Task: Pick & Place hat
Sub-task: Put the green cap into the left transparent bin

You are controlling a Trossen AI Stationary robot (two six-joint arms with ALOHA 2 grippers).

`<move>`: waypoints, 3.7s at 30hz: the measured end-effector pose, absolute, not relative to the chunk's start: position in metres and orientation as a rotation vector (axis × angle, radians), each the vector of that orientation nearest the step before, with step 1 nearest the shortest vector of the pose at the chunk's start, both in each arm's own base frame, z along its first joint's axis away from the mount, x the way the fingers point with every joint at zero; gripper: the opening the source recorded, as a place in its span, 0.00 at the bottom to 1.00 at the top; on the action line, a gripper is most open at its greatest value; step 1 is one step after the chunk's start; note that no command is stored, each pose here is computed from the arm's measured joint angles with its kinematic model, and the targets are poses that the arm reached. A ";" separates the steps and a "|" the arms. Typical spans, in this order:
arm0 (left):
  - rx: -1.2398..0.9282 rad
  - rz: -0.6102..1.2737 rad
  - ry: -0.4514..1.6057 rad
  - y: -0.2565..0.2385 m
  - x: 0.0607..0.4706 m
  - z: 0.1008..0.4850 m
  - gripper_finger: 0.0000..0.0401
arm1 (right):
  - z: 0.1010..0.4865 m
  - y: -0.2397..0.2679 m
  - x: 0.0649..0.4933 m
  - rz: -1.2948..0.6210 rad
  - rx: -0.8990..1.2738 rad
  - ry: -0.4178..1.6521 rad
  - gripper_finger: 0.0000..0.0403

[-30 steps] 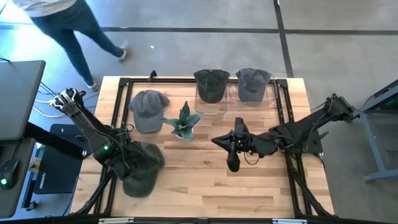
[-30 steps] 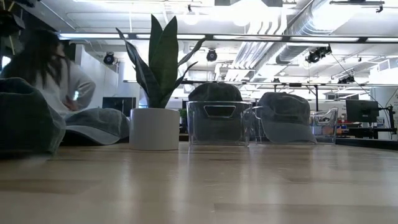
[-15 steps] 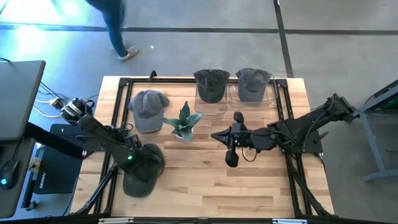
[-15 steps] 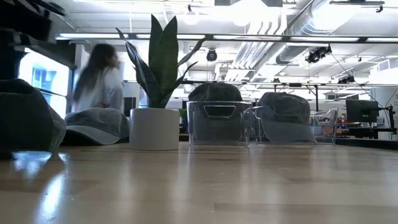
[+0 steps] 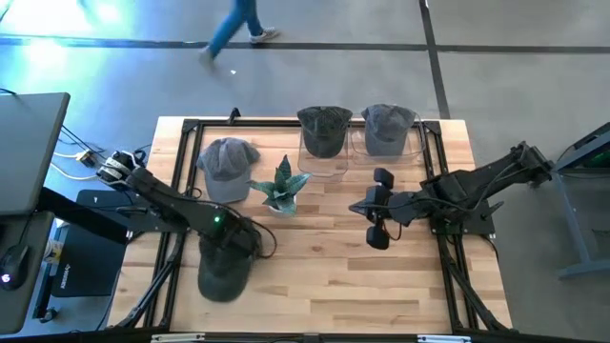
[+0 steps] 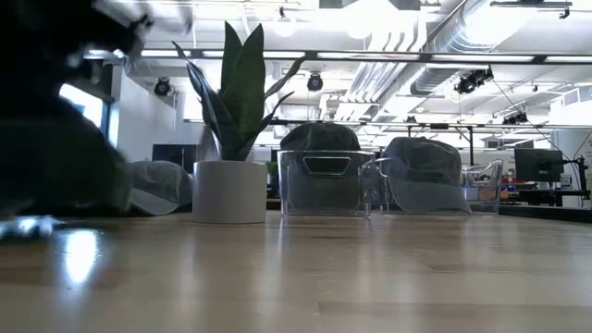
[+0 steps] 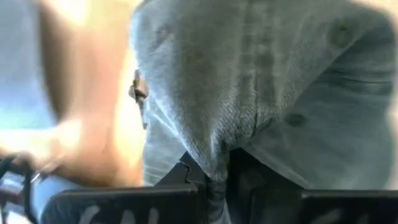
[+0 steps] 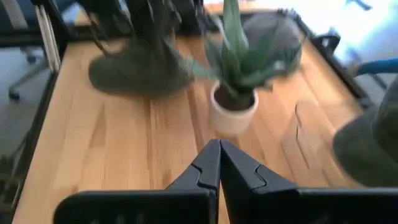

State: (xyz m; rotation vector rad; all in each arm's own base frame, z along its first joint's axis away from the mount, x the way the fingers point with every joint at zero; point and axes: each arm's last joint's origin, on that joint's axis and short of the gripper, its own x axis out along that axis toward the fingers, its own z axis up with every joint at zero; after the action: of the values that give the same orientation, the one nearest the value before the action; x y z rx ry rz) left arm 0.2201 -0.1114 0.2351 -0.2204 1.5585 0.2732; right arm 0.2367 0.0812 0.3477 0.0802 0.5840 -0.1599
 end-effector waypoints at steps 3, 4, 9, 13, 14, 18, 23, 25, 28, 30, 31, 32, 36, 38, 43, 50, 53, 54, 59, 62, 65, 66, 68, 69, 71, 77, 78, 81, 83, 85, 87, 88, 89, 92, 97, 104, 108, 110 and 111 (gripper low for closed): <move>-0.283 0.083 1.476 -0.118 0.237 0.270 0.02 | 0.342 0.081 0.231 -0.134 0.082 0.666 0.00; -0.304 0.031 1.433 -0.120 0.242 0.282 0.03 | 0.341 0.081 0.230 -0.123 0.088 0.686 0.00; -0.410 -0.077 1.114 -0.113 0.274 0.331 0.04 | 0.342 0.078 0.228 -0.134 0.129 0.698 0.03; -0.483 -0.031 0.882 -0.090 0.298 0.346 0.02 | 0.351 0.073 0.221 -0.109 0.190 0.663 0.10; -0.497 -0.016 0.843 -0.084 0.302 0.349 0.02 | 0.353 0.071 0.219 -0.100 0.212 0.659 0.13; -0.544 0.027 0.743 -0.063 0.327 0.345 0.02 | 0.360 0.068 0.209 -0.050 0.249 0.646 0.28; -0.562 -0.103 0.679 -0.054 0.355 0.336 0.04 | 0.368 0.068 0.209 0.066 0.122 0.578 0.48; -0.571 -0.163 0.715 -0.056 0.356 0.330 0.04 | 0.367 0.068 0.218 0.146 0.082 0.568 0.53; -0.584 -0.267 0.658 -0.060 0.375 0.323 0.04 | 0.358 0.068 0.233 0.226 0.035 0.603 0.58; -0.592 -0.295 0.679 -0.062 0.376 0.318 0.04 | 0.351 0.067 0.241 0.254 -0.031 0.625 0.58; -0.592 -0.323 0.657 -0.062 0.377 0.321 0.04 | 0.348 0.068 0.244 0.269 -0.069 0.627 0.58; -0.591 -0.348 0.635 -0.063 0.377 0.325 0.04 | 0.347 0.069 0.248 0.282 -0.101 0.615 0.58; -0.592 -0.362 0.633 -0.063 0.377 0.326 0.04 | 0.347 0.070 0.256 0.356 -0.126 0.575 0.59; -0.592 -0.358 0.636 -0.063 0.377 0.324 0.04 | 0.345 0.067 0.259 0.372 -0.115 0.582 0.59; -0.569 -0.422 0.570 -0.064 0.379 0.332 0.04 | 0.341 0.053 0.269 0.338 -0.124 0.579 0.59; -0.567 -0.450 0.542 -0.065 0.380 0.334 0.04 | 0.335 0.037 0.285 0.459 -0.139 0.529 0.59; -0.566 -0.450 0.539 -0.065 0.380 0.335 0.04 | 0.330 0.037 0.290 0.513 -0.194 0.518 0.59; -0.566 -0.449 0.540 -0.065 0.380 0.335 0.04 | 0.329 0.038 0.292 0.533 -0.197 0.516 0.59; -0.567 -0.449 0.544 -0.065 0.380 0.334 0.04 | 0.319 0.042 0.298 0.668 -0.111 0.541 0.57; -0.568 -0.449 0.545 -0.065 0.380 0.334 0.04 | 0.318 0.045 0.297 0.722 -0.023 0.567 0.51; -0.566 -0.450 0.546 -0.065 0.380 0.334 0.04 | 0.319 0.047 0.293 0.735 0.035 0.594 0.39; -0.560 -0.452 0.544 -0.065 0.380 0.334 0.05 | 0.319 0.048 0.292 0.734 0.055 0.607 0.34; -0.545 -0.463 0.541 -0.065 0.380 0.334 0.07 | 0.321 0.050 0.290 0.730 0.099 0.629 0.21; -0.543 -0.468 0.541 -0.065 0.380 0.334 0.10 | 0.321 0.051 0.288 0.731 0.126 0.646 0.15; -0.544 -0.476 0.544 -0.065 0.380 0.334 0.18 | 0.320 0.056 0.286 0.735 0.177 0.684 0.04; -0.538 -0.513 0.585 -0.066 0.377 0.332 0.47 | 0.315 0.079 0.272 0.583 0.131 0.803 0.02; -0.535 -0.508 0.602 -0.066 0.377 0.330 0.52 | 0.315 0.083 0.270 0.553 0.120 0.818 0.01; -0.529 -0.415 0.657 -0.064 0.374 0.324 0.62 | 0.318 0.089 0.263 0.467 0.099 0.799 0.03; -0.511 -0.347 0.671 -0.066 0.373 0.321 0.65 | 0.316 0.091 0.256 0.401 0.110 0.733 0.02; -0.482 -0.284 0.659 -0.066 0.373 0.320 0.66 | 0.307 0.093 0.249 0.348 0.165 0.642 0.01; -0.439 -0.238 0.633 -0.071 0.374 0.321 0.65 | 0.294 0.093 0.240 0.292 0.234 0.550 0.02; -0.421 -0.215 0.618 -0.073 0.374 0.321 0.65 | 0.289 0.093 0.235 0.271 0.263 0.501 0.02; -0.402 -0.193 0.600 -0.075 0.374 0.322 0.64 | 0.284 0.093 0.232 0.256 0.287 0.450 0.02; -0.354 -0.164 0.531 -0.078 0.376 0.327 0.63 | 0.273 0.090 0.221 0.232 0.345 0.331 0.01; -0.333 -0.200 0.520 -0.084 0.394 0.306 0.63 | 0.268 0.084 0.209 0.210 0.454 0.214 0.02; -0.413 -0.383 0.560 -0.091 0.401 0.297 0.53 | 0.278 0.079 0.194 0.211 0.478 0.183 0.02; -0.449 -0.512 0.481 -0.093 0.400 0.313 0.35 | 0.281 0.078 0.190 0.262 0.482 0.191 0.02; -0.454 -0.556 0.484 -0.094 0.394 0.320 0.25 | 0.280 0.080 0.189 0.305 0.480 0.215 0.02; -0.455 -0.581 0.479 -0.094 0.393 0.322 0.20 | 0.279 0.080 0.189 0.321 0.479 0.230 0.03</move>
State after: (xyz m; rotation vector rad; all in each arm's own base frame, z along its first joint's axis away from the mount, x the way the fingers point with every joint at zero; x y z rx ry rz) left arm 0.3929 -0.0939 0.3225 -0.4553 0.4785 -0.5811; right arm 0.1889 0.0801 0.2791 0.4786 0.2303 0.3214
